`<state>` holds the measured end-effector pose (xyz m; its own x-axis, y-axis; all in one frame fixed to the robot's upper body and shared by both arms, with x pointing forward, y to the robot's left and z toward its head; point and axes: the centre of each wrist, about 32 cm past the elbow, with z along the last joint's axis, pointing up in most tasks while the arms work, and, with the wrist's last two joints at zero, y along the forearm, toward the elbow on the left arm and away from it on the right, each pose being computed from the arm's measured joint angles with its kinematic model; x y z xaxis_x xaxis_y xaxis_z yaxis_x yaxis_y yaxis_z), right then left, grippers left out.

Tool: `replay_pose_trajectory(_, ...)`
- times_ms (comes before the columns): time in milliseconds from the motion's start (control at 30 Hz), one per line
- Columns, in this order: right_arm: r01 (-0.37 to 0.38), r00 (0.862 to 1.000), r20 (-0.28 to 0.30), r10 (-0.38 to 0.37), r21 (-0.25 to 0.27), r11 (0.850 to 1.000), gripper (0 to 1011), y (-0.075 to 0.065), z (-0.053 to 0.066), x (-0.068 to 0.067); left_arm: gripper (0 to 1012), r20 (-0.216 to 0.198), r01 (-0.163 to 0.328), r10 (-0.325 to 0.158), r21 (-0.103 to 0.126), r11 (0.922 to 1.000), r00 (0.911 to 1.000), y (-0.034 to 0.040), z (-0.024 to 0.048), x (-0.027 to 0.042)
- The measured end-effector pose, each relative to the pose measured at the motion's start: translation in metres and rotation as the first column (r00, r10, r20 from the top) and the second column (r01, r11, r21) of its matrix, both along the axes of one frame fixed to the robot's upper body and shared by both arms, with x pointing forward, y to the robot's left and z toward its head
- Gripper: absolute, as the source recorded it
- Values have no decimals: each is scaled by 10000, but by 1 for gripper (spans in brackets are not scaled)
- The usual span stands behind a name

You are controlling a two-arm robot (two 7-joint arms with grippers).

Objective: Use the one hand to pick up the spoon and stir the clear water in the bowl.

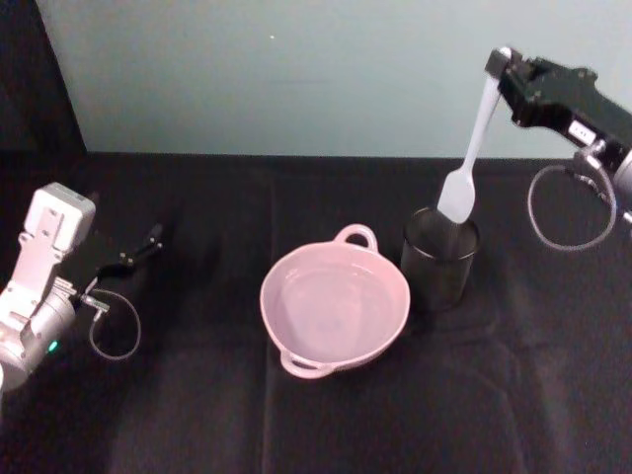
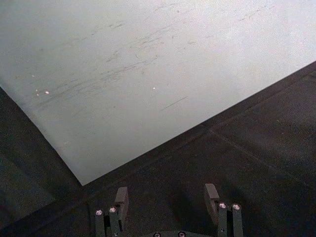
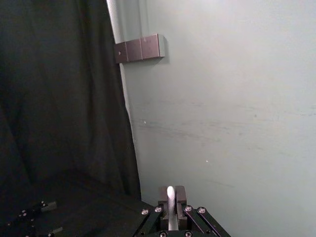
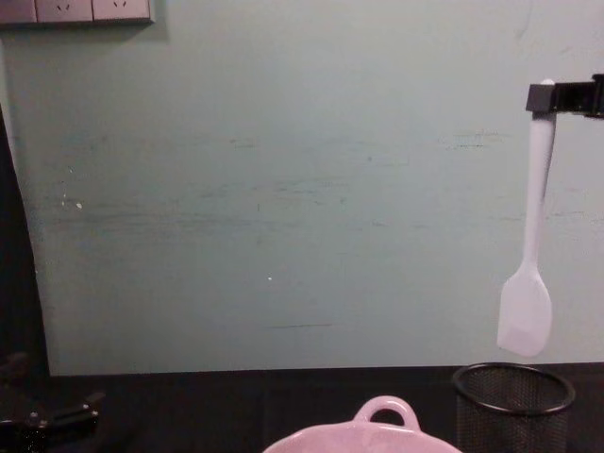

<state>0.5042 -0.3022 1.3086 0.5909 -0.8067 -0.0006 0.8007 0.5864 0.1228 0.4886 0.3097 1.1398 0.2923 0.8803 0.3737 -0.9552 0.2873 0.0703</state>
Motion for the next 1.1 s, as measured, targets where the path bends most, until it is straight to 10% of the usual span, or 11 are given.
replay_pose_trajectory(500,-1963,9805,92,1963,-14,9805,96,580,-116,29,1011,1,0,0,0,10000,10000,0,0,0)
replay_pose_trajectory(1100,-3249,9428,-1314,3065,-1545,9331,96,1005,-633,-30,1011,1,0,0,-1,10000,10000,0,0,0)
